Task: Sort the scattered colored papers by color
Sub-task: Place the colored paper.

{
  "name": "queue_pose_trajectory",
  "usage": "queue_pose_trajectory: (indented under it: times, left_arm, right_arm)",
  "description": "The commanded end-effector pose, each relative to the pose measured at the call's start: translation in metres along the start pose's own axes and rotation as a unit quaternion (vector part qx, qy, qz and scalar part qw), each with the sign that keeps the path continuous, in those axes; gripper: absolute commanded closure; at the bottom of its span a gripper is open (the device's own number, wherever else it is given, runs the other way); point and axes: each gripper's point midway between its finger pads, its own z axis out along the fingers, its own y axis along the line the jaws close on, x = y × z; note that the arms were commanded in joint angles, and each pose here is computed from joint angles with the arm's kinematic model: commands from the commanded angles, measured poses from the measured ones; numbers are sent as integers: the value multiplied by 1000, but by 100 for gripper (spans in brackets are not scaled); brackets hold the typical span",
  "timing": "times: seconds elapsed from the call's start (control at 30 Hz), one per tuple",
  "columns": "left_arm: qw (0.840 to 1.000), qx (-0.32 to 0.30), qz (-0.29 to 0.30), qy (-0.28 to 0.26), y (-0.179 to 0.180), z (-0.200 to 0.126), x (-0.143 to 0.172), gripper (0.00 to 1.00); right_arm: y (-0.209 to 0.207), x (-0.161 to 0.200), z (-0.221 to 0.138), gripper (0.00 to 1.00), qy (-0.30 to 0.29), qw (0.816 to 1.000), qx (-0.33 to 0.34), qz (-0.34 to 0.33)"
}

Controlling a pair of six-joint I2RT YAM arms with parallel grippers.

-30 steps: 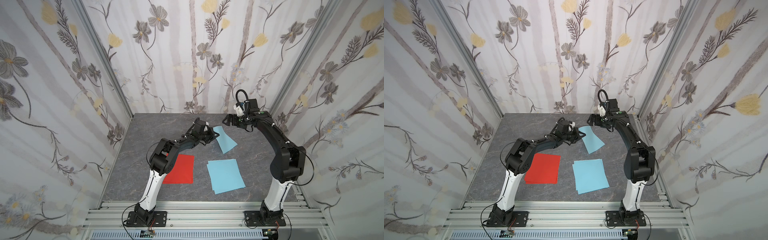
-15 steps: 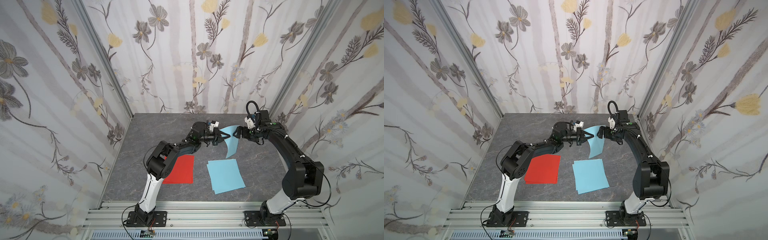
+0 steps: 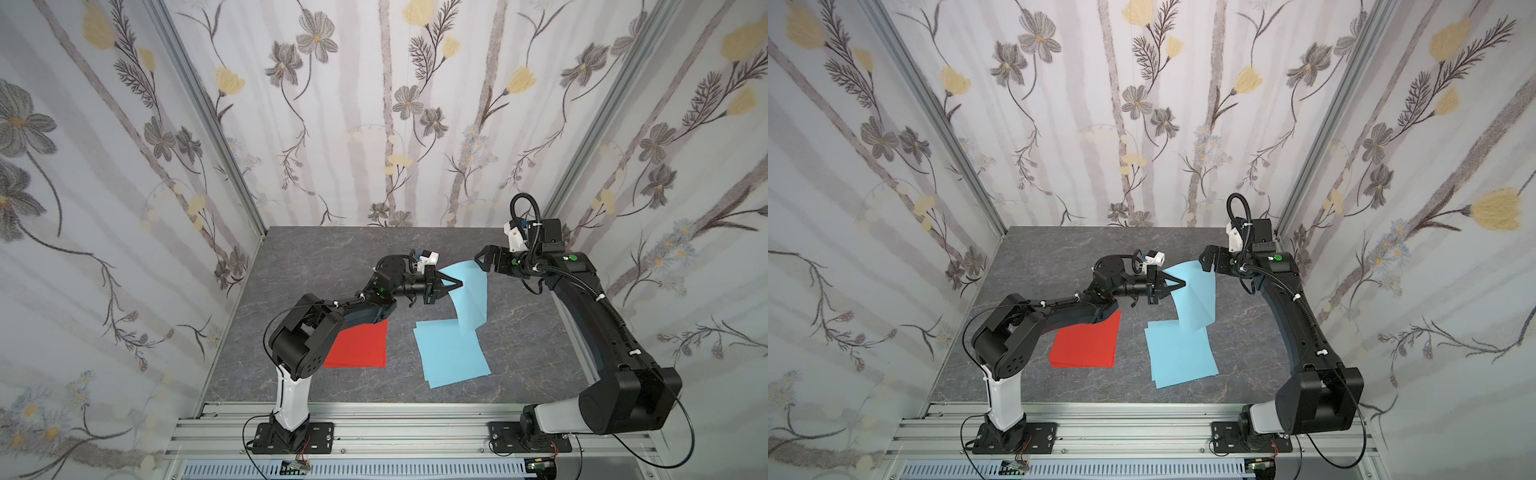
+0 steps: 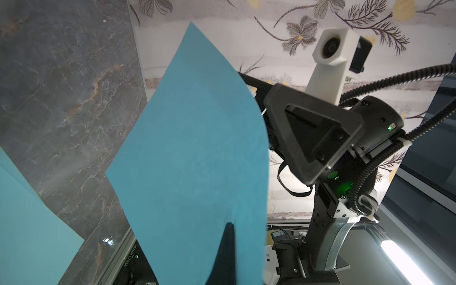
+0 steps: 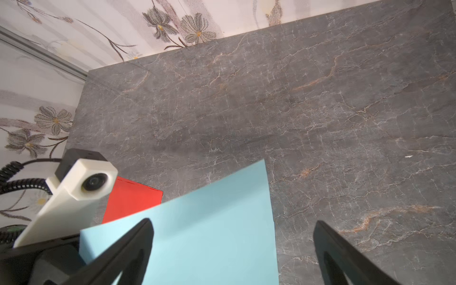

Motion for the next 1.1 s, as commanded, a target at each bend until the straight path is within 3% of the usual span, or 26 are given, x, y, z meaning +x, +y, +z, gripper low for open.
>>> queue_pose_trajectory:
  times: [0.0, 0.6, 1.07]
  left_arm:
    - [1000, 17, -21, 4, 5, 0, 13, 100]
    - [994, -91, -59, 18, 100, -27, 50, 100]
    - [991, -114, -64, 28, 106, -27, 59, 100]
  right_arm:
    - [0, 6, 3, 0, 3, 1000, -6, 17]
    - [-1, 39, 11, 0, 40, 998, -24, 32]
    - [-6, 56, 21, 0, 56, 997, -28, 45]
